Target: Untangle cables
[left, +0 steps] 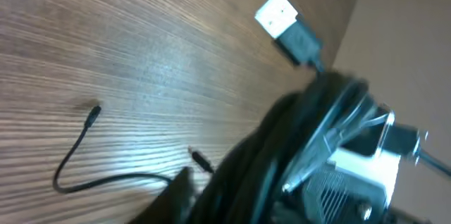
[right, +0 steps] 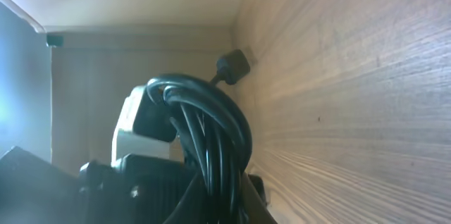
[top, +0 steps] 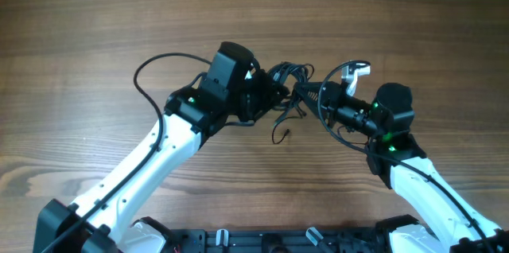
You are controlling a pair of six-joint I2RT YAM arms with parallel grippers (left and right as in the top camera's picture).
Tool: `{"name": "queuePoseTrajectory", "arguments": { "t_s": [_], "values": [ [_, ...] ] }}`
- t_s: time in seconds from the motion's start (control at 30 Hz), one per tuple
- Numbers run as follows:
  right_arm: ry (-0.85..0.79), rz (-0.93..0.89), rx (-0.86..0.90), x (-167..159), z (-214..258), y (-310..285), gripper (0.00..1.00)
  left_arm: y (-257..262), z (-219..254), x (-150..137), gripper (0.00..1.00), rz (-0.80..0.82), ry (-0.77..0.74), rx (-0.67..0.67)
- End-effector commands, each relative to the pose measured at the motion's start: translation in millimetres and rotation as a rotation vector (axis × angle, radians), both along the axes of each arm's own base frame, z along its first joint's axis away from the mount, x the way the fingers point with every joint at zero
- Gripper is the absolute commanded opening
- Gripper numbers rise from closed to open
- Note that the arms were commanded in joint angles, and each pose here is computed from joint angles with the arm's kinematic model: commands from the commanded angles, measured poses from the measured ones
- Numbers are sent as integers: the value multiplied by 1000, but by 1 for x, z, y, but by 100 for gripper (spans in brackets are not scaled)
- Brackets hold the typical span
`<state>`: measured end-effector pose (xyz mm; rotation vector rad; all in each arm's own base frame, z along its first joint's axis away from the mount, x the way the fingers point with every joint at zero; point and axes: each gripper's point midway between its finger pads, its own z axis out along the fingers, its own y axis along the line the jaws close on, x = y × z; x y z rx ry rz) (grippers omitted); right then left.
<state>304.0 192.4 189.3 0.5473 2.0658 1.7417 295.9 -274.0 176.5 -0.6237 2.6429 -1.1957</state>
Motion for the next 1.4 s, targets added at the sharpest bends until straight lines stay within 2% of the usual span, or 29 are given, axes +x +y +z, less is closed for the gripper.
{"name": "queuePoseTrajectory", "arguments": {
  "t_s": [0.0,0.07,0.13,0.2,0.27,0.37,0.43,0.5,0.57,0.83,0.9,0.97,1.07,1.13,1.17,1.37],
  "values": [
    [-30,9,-19,1,2,0,5,7,-11,9,4,102,41,34],
    [-43,18,-76,-1,-9,-1,11,10,-10,12,4,103,30,38],
    [-104,59,-165,-6,-21,-1,38,19,-6,17,4,66,-29,59],
    [-272,149,-246,-14,-21,1,53,24,3,18,4,-4,-95,58],
    [-346,193,-252,-18,-17,-4,71,30,14,19,4,-88,-158,31],
    [-355,151,-231,-9,-10,-29,74,34,34,13,4,-214,-195,-93],
    [-386,148,-207,-7,-2,-41,73,37,46,7,4,-290,-208,-190],
    [-457,219,-167,-18,11,-40,73,37,58,-1,4,-379,-252,-261],
    [-522,289,-150,-29,17,-34,73,35,60,-4,4,-397,-255,-276],
    [-685,314,-221,-31,18,-34,72,14,62,-21,4,-469,-254,-289],
    [-706,317,-221,-31,21,-33,65,11,62,-24,4,-480,-253,-290],
    [-761,337,-216,-34,28,-32,53,8,62,-27,4,-492,-255,-292],
    [-836,395,-196,-45,37,-27,31,7,60,-24,4,-481,-267,-271],
    [-831,422,-175,-50,39,-23,18,8,58,-21,4,-467,-271,-255],
    [-822,436,-165,-53,39,-20,5,9,57,-19,4,-459,-274,-245],
    [-739,524,-75,-70,49,-16,4,21,42,4,4,-352,-305,-110]
  ]
}}
